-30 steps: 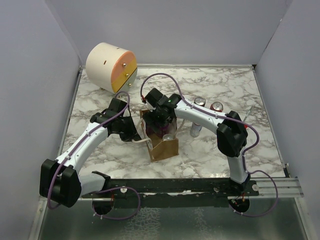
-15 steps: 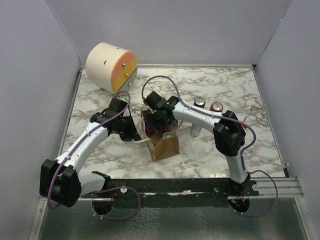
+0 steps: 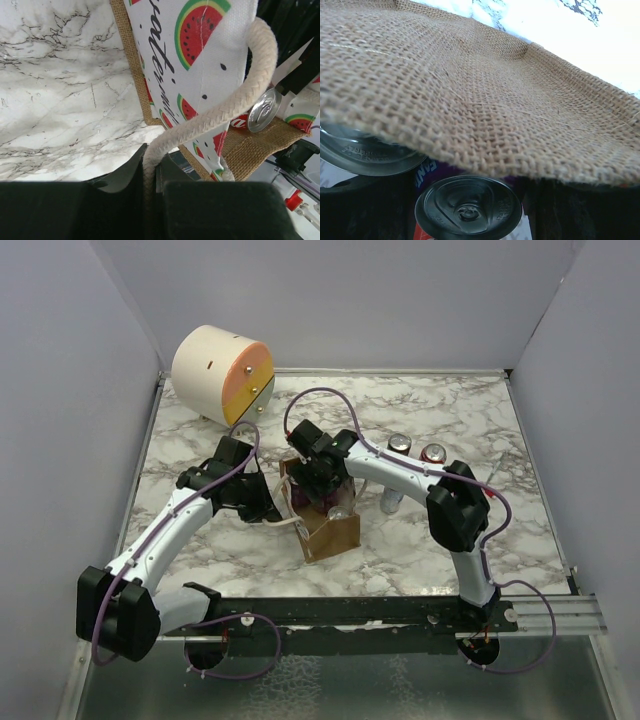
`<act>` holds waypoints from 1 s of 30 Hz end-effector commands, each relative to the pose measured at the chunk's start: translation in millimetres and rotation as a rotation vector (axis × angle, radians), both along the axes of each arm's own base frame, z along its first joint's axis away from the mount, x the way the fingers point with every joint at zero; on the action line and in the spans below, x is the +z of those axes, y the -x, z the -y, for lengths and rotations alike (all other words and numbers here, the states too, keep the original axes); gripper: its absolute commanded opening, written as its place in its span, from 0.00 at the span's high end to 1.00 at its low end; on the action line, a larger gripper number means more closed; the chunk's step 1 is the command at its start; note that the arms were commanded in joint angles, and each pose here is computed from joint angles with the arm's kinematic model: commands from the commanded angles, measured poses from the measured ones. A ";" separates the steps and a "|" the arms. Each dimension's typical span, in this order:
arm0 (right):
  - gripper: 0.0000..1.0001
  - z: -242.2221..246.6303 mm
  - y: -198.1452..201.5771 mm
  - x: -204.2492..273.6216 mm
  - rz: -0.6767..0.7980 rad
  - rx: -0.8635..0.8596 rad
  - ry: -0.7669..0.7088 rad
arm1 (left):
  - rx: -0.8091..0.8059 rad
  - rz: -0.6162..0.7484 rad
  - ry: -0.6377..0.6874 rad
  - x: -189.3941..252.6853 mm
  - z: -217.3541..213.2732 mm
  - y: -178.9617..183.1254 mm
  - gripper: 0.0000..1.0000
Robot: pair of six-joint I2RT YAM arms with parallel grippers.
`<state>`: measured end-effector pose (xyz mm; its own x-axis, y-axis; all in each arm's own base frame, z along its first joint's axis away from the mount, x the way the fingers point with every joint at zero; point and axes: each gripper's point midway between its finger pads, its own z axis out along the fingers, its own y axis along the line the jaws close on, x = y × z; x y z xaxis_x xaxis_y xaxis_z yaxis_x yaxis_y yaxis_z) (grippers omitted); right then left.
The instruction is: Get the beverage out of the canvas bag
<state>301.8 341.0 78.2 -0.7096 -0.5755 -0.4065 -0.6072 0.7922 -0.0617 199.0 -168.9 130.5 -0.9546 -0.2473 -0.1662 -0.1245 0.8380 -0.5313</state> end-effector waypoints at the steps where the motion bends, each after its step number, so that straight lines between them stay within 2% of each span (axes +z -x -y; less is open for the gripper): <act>1: 0.44 -15.3 3.5 14.7 -0.005 -0.026 -0.086 | -0.018 0.024 0.005 5.3 -2.7 4.6 1.00; 13: 0.48 0.3 21.6 81.4 0.028 -0.116 -0.203 | -0.043 0.018 0.008 2.5 -2.1 8.9 1.00; 18: 0.58 3.8 41.5 79.4 -0.021 -0.156 -0.282 | -0.036 0.036 0.003 7.7 -4.2 8.6 1.00; 21: 0.61 -6.6 50.8 98.4 -0.052 -0.154 -0.383 | -0.035 0.029 0.006 6.5 -4.3 11.2 1.00; 30: 0.66 -29.0 66.8 203.5 0.004 -0.120 -0.791 | -0.018 0.011 0.027 2.5 -4.1 19.3 1.00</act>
<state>240.0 339.5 187.3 -0.8108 -0.2281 -0.5391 -0.4556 0.8242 0.3364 188.4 -165.4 132.6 -0.9550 -0.2283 -0.1893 -0.0929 0.8364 -0.5402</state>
